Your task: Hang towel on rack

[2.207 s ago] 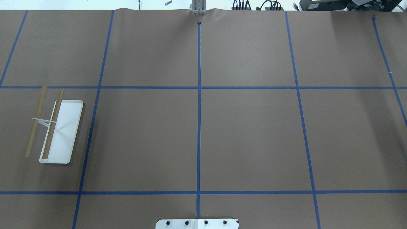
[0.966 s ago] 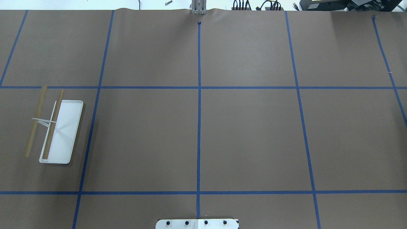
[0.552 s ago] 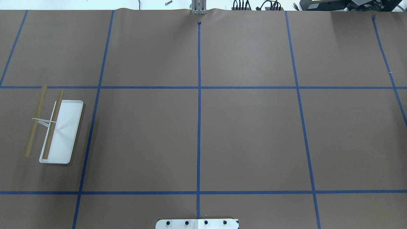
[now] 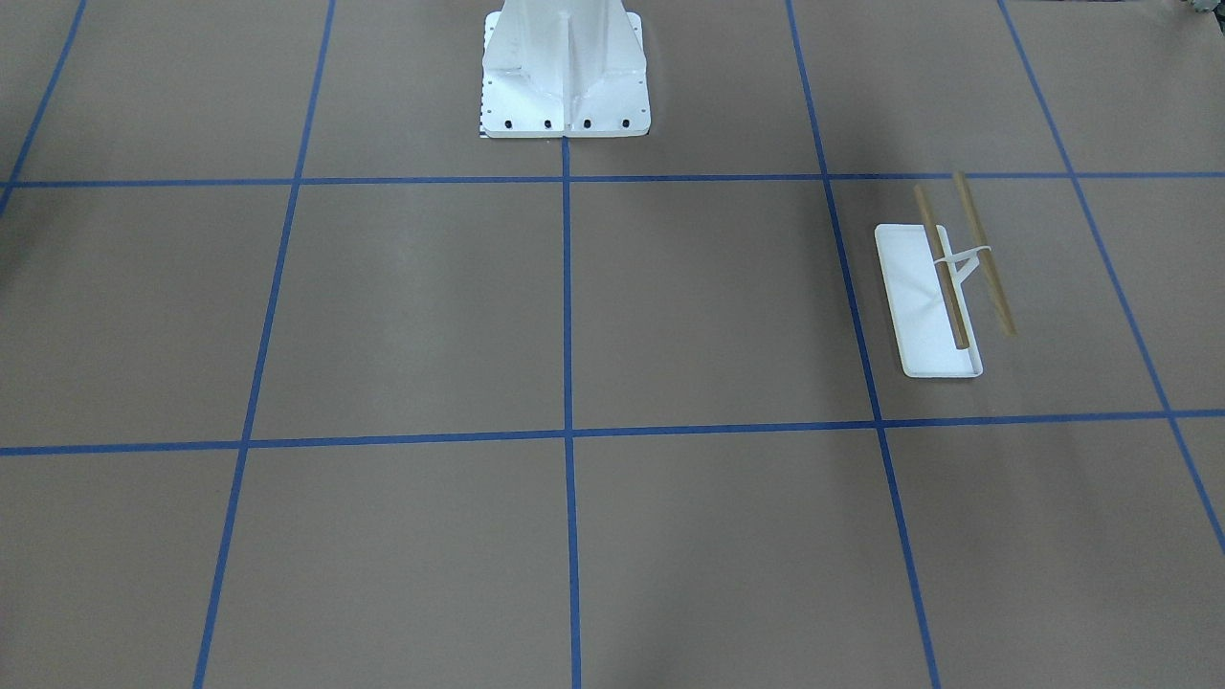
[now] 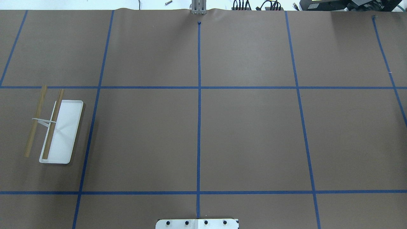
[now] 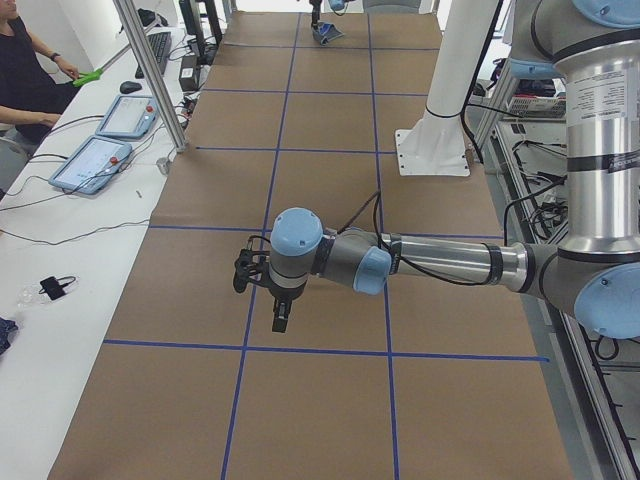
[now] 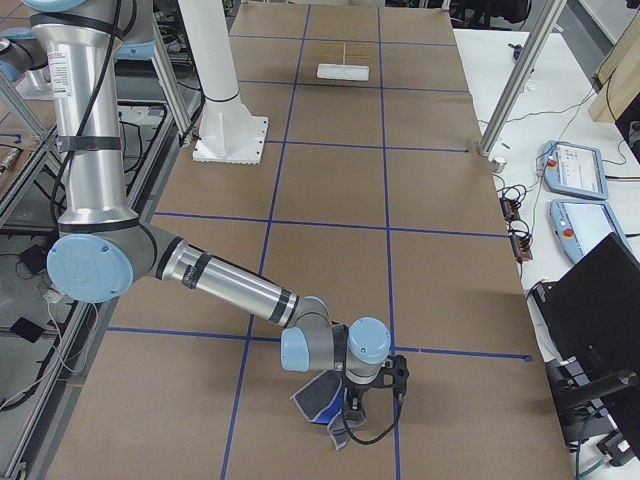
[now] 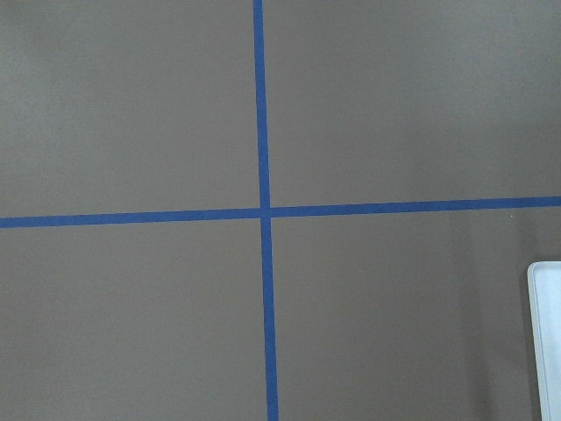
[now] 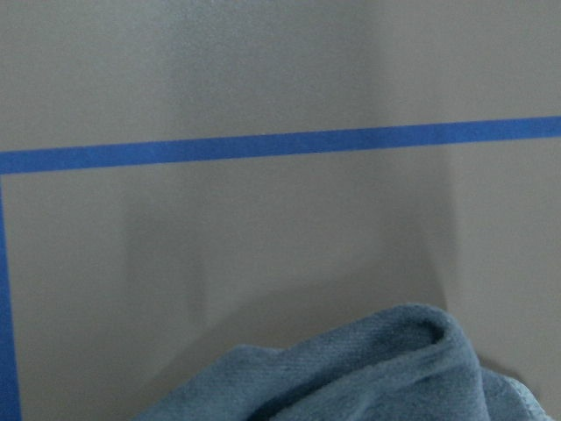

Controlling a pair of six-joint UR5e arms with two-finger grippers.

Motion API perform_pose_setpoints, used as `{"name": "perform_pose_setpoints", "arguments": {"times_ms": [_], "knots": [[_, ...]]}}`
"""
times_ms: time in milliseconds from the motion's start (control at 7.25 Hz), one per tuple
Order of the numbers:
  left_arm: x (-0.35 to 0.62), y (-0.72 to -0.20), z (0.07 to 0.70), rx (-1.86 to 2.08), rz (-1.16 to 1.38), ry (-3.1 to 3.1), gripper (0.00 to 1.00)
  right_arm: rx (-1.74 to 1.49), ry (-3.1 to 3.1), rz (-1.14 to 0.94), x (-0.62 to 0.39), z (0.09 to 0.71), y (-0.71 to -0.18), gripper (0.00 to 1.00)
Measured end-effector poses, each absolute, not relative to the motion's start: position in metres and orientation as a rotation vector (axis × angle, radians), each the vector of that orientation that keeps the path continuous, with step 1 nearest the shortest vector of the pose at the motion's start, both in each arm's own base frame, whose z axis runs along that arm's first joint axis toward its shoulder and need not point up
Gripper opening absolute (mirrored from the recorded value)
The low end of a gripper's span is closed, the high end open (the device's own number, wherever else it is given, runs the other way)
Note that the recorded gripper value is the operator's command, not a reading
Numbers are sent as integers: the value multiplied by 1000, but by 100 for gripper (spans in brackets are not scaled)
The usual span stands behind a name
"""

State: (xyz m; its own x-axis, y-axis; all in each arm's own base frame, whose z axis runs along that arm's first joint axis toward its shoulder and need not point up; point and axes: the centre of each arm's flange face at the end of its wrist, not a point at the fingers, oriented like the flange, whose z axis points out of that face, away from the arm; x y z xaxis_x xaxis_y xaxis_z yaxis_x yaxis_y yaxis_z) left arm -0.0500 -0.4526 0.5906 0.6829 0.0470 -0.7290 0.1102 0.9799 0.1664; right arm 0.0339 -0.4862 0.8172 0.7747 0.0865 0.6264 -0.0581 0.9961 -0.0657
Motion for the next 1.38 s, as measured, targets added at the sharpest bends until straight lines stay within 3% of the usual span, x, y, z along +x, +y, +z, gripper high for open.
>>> {"name": "perform_pose_setpoints", "arguments": {"times_ms": [276,690,966,1103,1241,1379], "knots": [[-50,-452,592,202,-36,820,98,-45,-674,74,32,818,-487,85],[-50,-452,593,199,-37,818,98,-54,-673,72,30,824,-484,84],[-50,-452,595,197,-38,819,98,-62,-672,71,28,828,-482,58],[-50,-452,595,196,-40,819,98,-65,-669,68,26,830,-482,41],[-50,-454,594,196,-41,819,98,-67,-655,55,21,833,-482,14],[-50,-454,594,195,-42,820,98,-67,-633,40,16,836,-482,0]]}}
